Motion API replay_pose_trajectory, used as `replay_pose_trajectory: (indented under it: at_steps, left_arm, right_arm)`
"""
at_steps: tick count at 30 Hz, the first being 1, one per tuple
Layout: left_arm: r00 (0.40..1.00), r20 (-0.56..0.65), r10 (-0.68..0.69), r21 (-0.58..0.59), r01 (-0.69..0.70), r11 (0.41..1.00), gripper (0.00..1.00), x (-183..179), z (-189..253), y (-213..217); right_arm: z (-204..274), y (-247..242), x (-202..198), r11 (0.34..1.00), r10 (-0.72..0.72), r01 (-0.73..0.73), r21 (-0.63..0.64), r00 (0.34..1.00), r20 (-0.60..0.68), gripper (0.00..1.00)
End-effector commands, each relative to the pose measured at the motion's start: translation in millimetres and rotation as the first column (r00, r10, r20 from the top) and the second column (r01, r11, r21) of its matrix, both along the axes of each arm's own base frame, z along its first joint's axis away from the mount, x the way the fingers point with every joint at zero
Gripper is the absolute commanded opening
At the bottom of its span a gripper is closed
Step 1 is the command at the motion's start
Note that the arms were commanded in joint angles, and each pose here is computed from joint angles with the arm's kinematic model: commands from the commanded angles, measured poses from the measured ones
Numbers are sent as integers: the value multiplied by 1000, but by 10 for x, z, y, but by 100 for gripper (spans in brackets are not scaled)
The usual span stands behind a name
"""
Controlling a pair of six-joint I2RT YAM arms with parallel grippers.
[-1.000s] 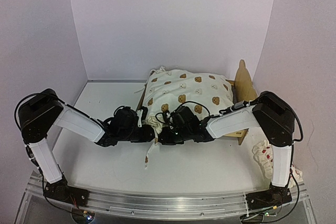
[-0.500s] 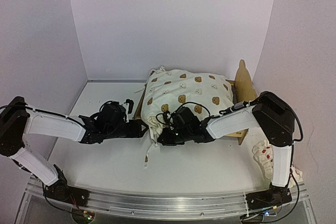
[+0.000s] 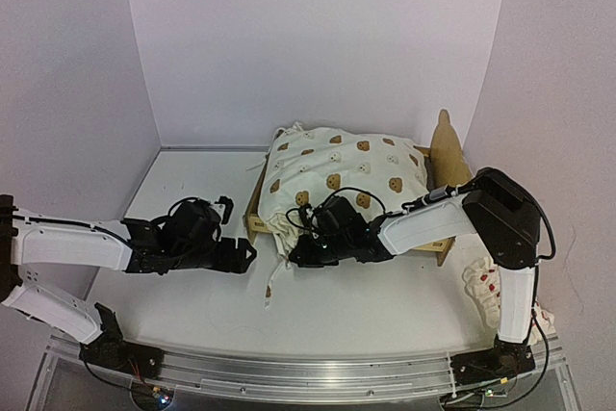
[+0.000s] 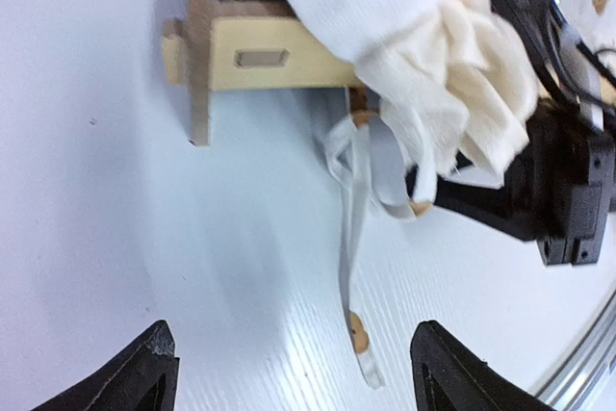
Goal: Set up the pet bed
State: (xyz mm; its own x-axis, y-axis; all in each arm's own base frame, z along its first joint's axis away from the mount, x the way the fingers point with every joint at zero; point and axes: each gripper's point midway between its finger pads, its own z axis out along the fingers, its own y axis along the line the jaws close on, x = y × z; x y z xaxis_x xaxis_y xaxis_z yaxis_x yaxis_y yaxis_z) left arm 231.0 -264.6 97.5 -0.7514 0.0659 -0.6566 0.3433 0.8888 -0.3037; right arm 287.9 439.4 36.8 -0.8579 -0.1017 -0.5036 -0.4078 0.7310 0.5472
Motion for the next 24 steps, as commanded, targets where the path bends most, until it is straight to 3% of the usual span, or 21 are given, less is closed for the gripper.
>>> replay_pose_trajectory:
  at_steps: [1,10,16,24]
  left_arm:
    - [991,-14,-134,54,134,989,81,-200,-15,-311]
    - [969,-121,-217,141,233,962,65,-202,-467,-724]
    - [965,-173,-196,238,234,943,52,-177,-727,-781]
    - [969,-200,-143,341,205,917,21,-194,-962,-699]
  right_arm:
    - [228,17,-13,1000,6,-7,27,1000,30,0]
    - [238,-77,-58,1000,0,-1,14,999,34,0]
    - [238,-131,-91,1000,3,-3,7,999,37,0]
    - [248,-148,-99,1000,5,-6,7,999,39,0]
